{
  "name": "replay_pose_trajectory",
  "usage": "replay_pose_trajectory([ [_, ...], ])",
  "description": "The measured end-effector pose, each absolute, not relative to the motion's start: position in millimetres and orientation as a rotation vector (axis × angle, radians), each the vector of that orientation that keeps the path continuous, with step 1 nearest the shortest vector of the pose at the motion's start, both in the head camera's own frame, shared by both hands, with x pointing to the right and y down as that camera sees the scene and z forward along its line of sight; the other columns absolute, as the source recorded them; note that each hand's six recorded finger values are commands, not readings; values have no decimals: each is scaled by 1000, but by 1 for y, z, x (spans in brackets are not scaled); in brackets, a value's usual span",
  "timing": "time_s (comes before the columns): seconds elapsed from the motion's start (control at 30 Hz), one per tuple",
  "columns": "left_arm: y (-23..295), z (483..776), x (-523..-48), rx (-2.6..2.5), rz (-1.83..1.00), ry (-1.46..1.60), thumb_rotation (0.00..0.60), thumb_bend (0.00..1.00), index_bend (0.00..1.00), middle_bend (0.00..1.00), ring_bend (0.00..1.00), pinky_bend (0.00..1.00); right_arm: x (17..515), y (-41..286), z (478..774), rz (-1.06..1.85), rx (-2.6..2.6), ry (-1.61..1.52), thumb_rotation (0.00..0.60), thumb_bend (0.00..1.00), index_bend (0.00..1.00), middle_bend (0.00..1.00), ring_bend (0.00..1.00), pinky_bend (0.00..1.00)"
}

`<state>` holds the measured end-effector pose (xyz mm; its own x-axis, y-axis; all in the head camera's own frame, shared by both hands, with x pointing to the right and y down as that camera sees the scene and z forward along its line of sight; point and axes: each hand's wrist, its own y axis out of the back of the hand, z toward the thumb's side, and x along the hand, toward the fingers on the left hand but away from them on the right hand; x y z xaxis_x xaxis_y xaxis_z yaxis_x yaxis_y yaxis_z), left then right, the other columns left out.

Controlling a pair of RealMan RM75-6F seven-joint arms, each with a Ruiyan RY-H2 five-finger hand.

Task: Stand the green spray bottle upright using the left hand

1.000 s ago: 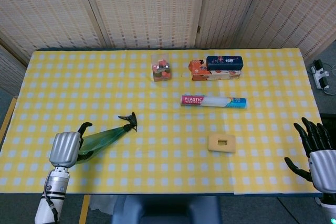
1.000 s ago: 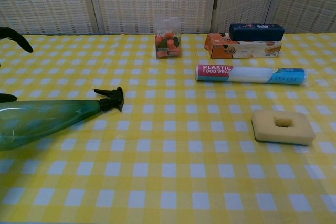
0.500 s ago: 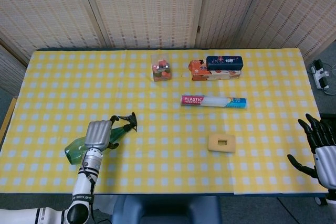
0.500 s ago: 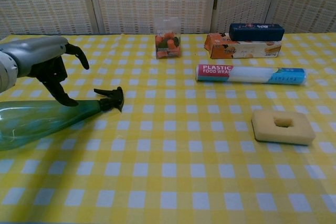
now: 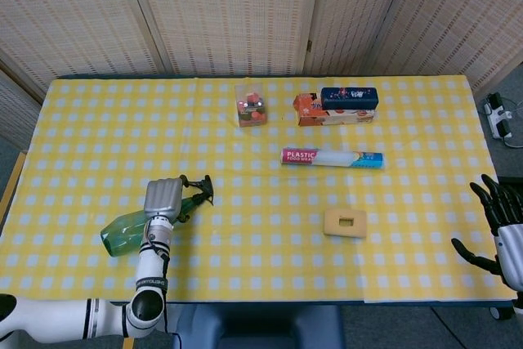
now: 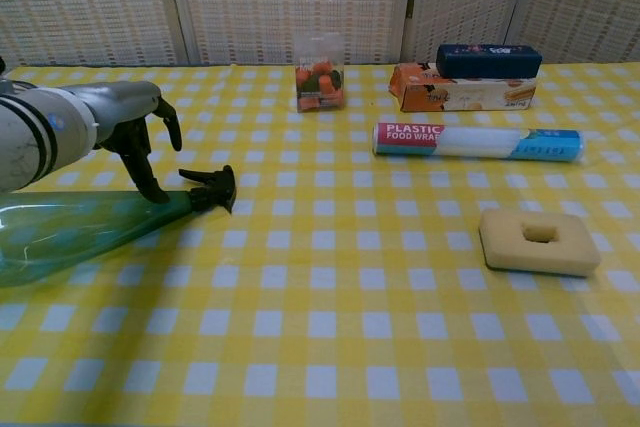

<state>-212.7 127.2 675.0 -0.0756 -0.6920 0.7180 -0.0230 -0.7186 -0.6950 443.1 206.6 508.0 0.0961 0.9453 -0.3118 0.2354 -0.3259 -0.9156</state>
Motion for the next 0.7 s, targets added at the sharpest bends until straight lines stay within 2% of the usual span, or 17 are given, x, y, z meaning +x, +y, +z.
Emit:
replay_pose_trajectory([
  [0.37, 122, 706, -198, -1704, -1932, 676, 600, 149, 396, 1000, 1000, 1000, 455, 200, 508, 1290, -1693, -1213, 600, 257, 0, 0, 0, 0],
  [0.53, 121, 716, -202, -1675, -1981, 655, 600, 148, 454, 1000, 1000, 1000, 458, 199, 503, 1279, -1680, -1220, 600, 257, 0, 0, 0, 0],
  [0.7, 121, 724, -202, -1662, -2043, 615, 600, 148, 468, 1000, 1000, 1000, 464, 197, 504, 1293, -1688, -1237, 600, 256, 0, 0, 0, 0],
])
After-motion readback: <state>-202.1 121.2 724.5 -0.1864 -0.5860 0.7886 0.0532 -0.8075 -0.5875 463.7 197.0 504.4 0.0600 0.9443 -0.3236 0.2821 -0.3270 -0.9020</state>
